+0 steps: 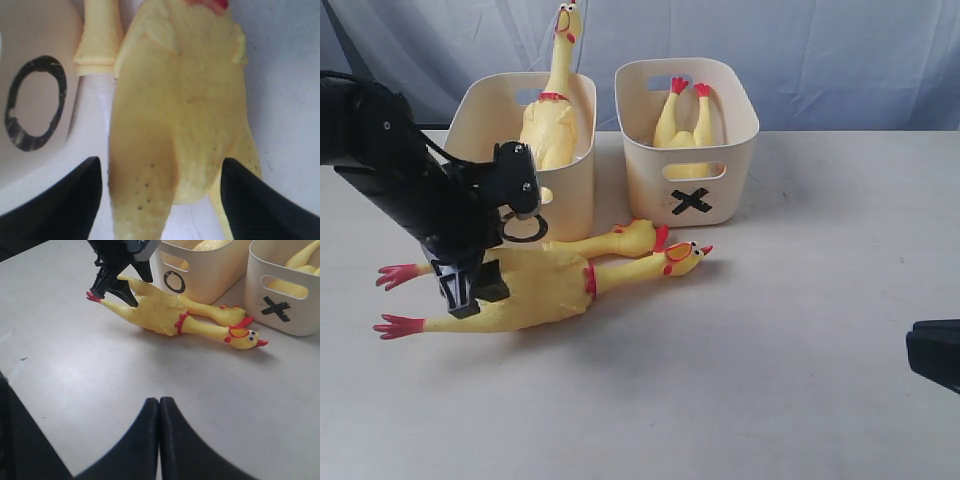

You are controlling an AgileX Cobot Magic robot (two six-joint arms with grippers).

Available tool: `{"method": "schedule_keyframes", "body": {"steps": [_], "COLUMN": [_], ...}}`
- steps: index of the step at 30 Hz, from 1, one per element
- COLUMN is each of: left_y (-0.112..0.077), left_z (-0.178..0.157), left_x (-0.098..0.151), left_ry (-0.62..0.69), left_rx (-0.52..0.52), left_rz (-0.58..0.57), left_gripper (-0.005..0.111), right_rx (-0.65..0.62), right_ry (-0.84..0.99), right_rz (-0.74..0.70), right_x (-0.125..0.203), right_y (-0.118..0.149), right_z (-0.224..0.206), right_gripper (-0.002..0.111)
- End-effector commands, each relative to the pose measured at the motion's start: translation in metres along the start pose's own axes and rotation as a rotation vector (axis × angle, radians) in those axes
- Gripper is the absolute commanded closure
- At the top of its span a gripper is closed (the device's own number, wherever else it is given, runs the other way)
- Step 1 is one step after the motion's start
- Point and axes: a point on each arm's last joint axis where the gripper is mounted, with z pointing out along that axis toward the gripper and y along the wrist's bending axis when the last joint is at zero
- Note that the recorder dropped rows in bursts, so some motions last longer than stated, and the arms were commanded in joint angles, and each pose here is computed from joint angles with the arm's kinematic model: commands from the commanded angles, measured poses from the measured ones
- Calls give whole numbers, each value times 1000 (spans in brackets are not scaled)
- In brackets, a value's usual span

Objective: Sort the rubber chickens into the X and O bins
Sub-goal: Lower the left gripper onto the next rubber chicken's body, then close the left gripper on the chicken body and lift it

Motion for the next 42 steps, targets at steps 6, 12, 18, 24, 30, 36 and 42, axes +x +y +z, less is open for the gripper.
{"method": "schedule_keyframes", "body": {"steps": [6,12,18,24,30,36,42], "left_y": [-4,-5,-8,-10,-15,-16,-21], "left_z": [21,24,18,-4,-22,-28,-29], "left_x": [3,3,4,-1,-4,-5,-7], "left_ry": [28,37,44,4,-35,-50,-68], "left_rx": [63,77,99,82,98,101,149], "left_rz": [-30,-29,-23,-16,9,1,-9], "left_gripper": [69,107,107,107,107,107,107], "right_rx": [3,3,3,3,3,3,3], "right_ry": [-6,-6,-6,-6,-6,-6,-6], "right_rz": [5,5,5,5,5,5,5], "right_x": [1,1,1,1,1,1,1], "right_y": [0,0,0,0,0,0,0], "right_z": [0,0,0,0,0,0,0], "right_gripper": [109,109,109,109,109,109,109]}}
